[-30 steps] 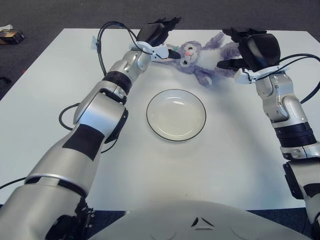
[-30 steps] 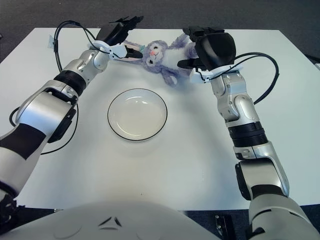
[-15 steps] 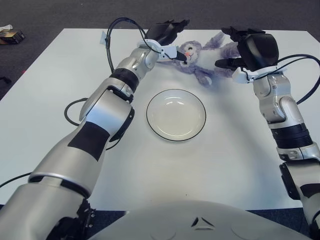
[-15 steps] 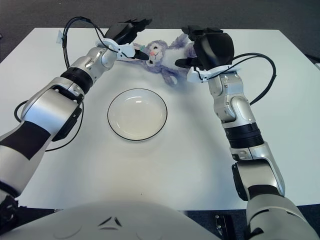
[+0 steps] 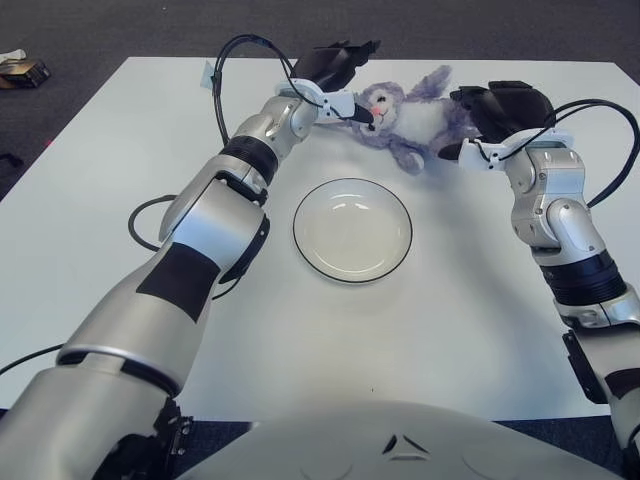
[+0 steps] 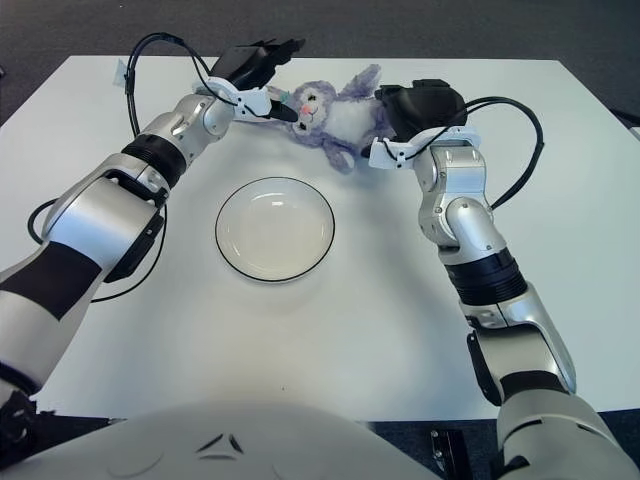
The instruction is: Put the doll into the plate.
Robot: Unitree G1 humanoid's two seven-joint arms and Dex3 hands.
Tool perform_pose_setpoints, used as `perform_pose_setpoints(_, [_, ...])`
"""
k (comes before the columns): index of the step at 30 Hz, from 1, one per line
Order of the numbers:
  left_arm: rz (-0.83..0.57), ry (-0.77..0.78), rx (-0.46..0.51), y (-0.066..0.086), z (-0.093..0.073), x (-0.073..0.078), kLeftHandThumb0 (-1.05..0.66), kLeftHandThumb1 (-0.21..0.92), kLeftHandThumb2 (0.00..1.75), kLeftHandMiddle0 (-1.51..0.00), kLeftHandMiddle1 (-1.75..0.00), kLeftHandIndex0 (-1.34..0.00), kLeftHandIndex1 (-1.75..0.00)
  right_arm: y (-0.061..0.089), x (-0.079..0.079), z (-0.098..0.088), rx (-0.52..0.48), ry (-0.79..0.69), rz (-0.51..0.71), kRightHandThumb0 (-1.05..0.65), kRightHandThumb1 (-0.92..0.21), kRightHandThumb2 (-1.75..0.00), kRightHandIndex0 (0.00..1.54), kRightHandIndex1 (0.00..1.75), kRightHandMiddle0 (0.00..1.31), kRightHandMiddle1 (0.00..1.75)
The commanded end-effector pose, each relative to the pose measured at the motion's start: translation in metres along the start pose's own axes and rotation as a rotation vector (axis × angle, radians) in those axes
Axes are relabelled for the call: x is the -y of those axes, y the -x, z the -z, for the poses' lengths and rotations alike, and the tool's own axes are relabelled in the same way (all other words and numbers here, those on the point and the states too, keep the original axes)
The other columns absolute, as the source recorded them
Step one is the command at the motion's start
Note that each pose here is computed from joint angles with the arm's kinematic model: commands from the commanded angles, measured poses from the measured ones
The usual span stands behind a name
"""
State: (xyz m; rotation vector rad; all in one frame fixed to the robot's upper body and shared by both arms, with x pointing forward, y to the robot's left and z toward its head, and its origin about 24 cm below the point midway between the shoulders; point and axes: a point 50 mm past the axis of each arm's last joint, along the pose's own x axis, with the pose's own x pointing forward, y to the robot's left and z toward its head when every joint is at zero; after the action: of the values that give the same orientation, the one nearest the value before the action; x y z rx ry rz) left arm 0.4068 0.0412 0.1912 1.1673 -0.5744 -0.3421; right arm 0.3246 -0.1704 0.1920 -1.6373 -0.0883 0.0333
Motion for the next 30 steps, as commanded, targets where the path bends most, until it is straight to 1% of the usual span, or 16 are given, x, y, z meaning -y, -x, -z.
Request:
perform_pose_setpoints(1, [0.002,-0.01,0.008,-0.001,0.0,-0.004,-0.74,0.86,0.0,-0.32,0.0,-0.33,-0.02,0.0,-0.008,0.004,-0.016,-0.001,-0.073,-0.79,-0.92,-0.31,0.17,0.01,0.31,0.04])
perform_pose_setpoints(3, [0.002,-0.01,0.009,-0.001,0.0,-0.004,-0.74,0.86,0.0,-0.32,0.0,-0.33,-0.02,0.0,-0.008,0.004,-0.018,-0.004,-0.085,-0.79,-0.92,-0.32,0.17,0.01,0.3,0.03])
perform_pose_setpoints(9, [-0.004,-0.008,0.01,0.0,0.001,-0.003,-0.74,0.86,0.0,-0.32,0.0,-0.33,-0.02,0.001,-0.017,0.008,-0.029,-0.014,-0.151,-0.8,-0.92,-0.33,0.17,0.0,0.31,0.03])
perform_pose_setpoints(21, [-0.019,0.013,0.005,0.003,0.004,-0.002,-0.73,0.86,0.0,-0.34,0.0,-0.35,-0.02,0.0,-0.023,0.012,-0.07,-0.01,-0.191,-0.79,-0.92,-0.35,0.17,0.0,0.31,0.03])
perform_pose_setpoints(30, [-0.043,0.071,-0.006,0.004,0.007,-0.004,-0.72,0.86,0.0,-0.34,0.0,-0.36,-0.02,-0.001,-0.029,0.015,-0.097,-0.009,-0.23,-0.79,-0.92,-0.36,0.18,0.01,0.31,0.02])
